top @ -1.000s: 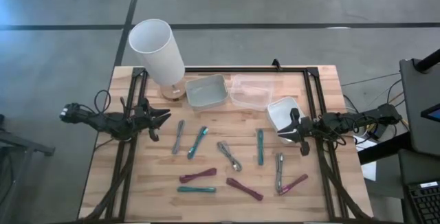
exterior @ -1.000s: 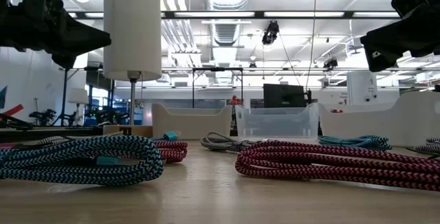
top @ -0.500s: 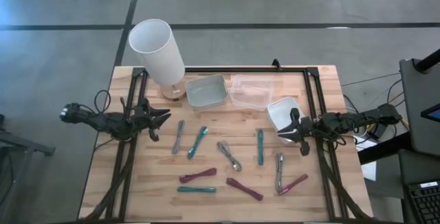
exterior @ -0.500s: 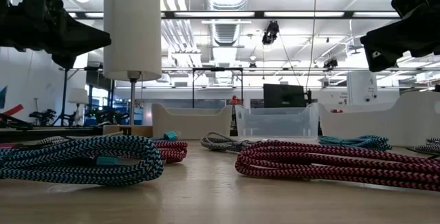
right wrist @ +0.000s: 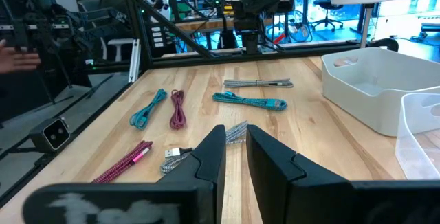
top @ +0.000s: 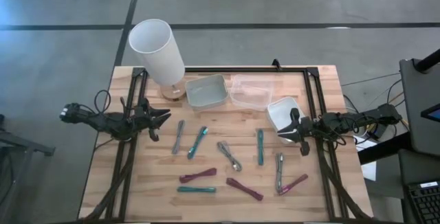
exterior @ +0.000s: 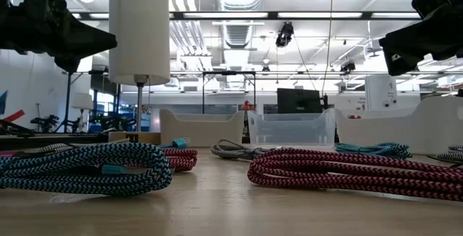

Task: Pick & Place USB Port

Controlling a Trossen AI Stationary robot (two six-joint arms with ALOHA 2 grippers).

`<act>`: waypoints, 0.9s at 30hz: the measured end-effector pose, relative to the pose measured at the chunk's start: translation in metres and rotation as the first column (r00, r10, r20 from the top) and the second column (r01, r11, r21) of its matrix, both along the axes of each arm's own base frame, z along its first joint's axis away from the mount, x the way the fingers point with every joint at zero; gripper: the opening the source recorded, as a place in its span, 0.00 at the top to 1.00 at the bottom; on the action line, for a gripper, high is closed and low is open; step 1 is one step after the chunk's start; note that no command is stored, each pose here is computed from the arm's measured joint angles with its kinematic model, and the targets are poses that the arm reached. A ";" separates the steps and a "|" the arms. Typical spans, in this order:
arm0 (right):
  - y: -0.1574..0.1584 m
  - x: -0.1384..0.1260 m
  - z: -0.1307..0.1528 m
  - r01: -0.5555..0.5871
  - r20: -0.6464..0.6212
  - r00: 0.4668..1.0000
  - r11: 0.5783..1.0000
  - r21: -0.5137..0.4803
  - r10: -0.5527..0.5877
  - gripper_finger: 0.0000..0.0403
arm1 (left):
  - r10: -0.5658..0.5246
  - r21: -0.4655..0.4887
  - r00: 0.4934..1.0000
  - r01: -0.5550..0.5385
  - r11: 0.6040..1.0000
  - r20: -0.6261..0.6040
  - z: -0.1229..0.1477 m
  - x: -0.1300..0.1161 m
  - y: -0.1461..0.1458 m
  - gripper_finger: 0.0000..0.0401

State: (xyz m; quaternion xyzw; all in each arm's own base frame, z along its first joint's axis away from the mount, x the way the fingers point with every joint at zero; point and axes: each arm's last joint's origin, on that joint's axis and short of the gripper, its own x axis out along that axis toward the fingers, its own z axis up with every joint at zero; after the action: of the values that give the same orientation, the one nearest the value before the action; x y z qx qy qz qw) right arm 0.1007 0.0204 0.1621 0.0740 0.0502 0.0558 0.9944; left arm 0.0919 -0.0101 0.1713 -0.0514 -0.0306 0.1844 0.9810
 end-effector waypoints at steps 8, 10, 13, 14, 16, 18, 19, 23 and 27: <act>0.000 0.000 0.000 0.000 0.000 1.000 1.000 0.000 0.000 0.86 | 0.000 0.001 1.000 0.000 1.000 0.000 0.000 0.000 0.000 0.76; 0.000 0.000 0.000 0.000 0.000 1.000 1.000 0.000 0.000 0.86 | 0.000 0.001 1.000 0.000 1.000 0.000 0.000 0.000 0.000 0.76; 0.000 0.000 0.000 0.001 0.001 1.000 1.000 0.000 -0.001 0.86 | 0.000 0.000 1.000 0.000 1.000 0.000 0.000 0.000 0.000 0.76; 0.000 0.000 0.000 0.000 0.000 1.000 1.000 0.000 0.000 0.86 | 0.000 0.000 1.000 0.000 1.000 0.000 0.000 0.000 0.000 0.76; 0.000 0.000 0.000 0.000 0.001 1.000 1.000 0.000 0.000 0.86 | 0.000 0.000 1.000 0.000 1.000 0.000 0.000 0.000 0.000 0.76; 0.000 0.000 0.000 0.000 0.000 1.000 1.000 0.000 0.000 0.86 | 0.000 -0.001 1.000 0.000 1.000 0.004 0.000 0.000 0.000 0.76; 0.000 0.000 0.000 0.000 0.000 1.000 1.000 0.000 0.000 0.86 | 0.000 -0.002 1.000 0.000 1.000 0.011 0.001 0.000 0.000 0.76; 0.000 0.000 0.000 0.000 0.000 1.000 1.000 0.000 0.000 0.86 | 0.009 -0.011 0.999 -0.009 1.000 0.040 0.003 0.000 0.000 0.76; 0.000 0.000 0.000 0.000 0.000 1.000 1.000 0.000 0.000 0.86 | 0.010 -0.013 0.999 -0.009 1.000 0.046 0.004 0.000 0.000 0.76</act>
State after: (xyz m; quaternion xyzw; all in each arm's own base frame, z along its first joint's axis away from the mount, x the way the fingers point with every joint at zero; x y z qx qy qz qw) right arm 0.1007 0.0204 0.1622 0.0741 0.0502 0.0557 0.9944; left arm 0.0916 -0.0098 0.1752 -0.0617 -0.0522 0.1881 0.9788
